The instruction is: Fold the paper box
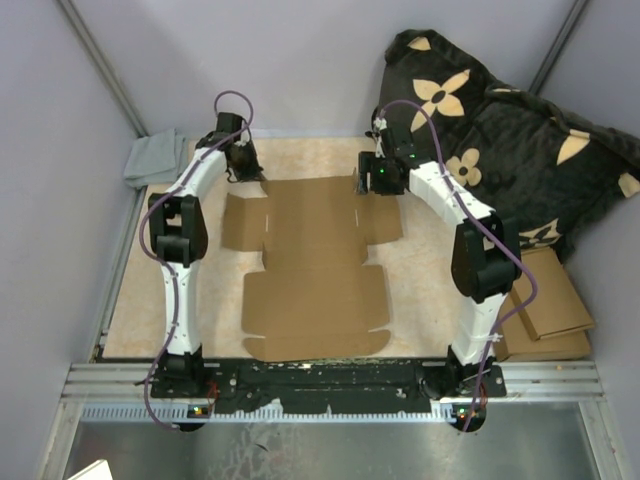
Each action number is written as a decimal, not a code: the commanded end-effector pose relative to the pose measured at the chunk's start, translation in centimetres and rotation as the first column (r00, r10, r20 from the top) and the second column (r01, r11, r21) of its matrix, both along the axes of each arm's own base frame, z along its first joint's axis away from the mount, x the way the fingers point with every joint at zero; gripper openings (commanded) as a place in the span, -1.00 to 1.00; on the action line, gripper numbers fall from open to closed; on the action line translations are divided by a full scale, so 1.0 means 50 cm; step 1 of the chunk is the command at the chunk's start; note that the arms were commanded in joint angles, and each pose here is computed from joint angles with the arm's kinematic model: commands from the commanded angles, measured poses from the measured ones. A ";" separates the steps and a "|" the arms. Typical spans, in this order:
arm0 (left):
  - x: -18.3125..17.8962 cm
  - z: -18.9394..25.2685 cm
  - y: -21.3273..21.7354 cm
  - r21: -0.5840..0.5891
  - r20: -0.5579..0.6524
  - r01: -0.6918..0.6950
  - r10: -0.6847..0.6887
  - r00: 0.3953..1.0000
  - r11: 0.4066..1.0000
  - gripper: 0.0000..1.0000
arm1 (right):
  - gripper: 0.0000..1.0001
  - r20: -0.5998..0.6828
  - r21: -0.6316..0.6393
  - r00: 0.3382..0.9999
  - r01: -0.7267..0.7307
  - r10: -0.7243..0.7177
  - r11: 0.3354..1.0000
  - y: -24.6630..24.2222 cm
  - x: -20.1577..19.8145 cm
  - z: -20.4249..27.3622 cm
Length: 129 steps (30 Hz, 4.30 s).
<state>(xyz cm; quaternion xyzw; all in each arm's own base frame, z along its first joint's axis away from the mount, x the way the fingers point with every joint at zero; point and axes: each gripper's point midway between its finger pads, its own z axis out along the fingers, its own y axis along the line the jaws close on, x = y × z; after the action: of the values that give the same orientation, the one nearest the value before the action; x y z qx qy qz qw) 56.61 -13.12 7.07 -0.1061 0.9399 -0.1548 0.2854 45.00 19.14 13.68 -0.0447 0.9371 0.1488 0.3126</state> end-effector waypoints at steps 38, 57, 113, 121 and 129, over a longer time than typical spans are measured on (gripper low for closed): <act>-0.376 0.444 -0.070 0.142 0.888 0.134 -0.186 0.421 0.981 -1.00 | 0.28 0.193 -0.008 0.981 0.018 -0.016 1.000 -0.091 -0.182 0.274; -0.493 0.484 -0.108 0.276 0.944 0.232 -0.308 0.115 0.933 -1.00 | -0.13 0.180 0.025 0.982 -0.067 0.061 0.997 -0.062 -0.188 0.297; -0.517 0.351 -0.051 0.154 0.615 0.157 -0.220 0.758 0.975 -0.28 | -1.00 0.644 0.279 0.691 0.189 -0.329 0.941 -0.012 -0.127 0.251; -0.506 0.353 -0.054 0.128 0.632 0.135 -0.186 0.752 0.983 -0.30 | -1.00 0.637 0.275 0.717 0.132 -0.284 0.952 -0.003 -0.151 0.241; -0.500 0.369 -0.077 0.084 0.631 0.168 -0.183 0.754 0.982 -0.33 | -1.00 0.623 0.276 0.727 0.139 -0.287 0.951 -0.012 -0.168 0.219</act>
<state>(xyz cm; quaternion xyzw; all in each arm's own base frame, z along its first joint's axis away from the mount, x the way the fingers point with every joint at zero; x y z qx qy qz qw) 31.27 -15.94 23.23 0.0504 0.8121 -0.1672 0.5568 36.79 18.50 21.55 0.0248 0.7786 0.1547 0.6076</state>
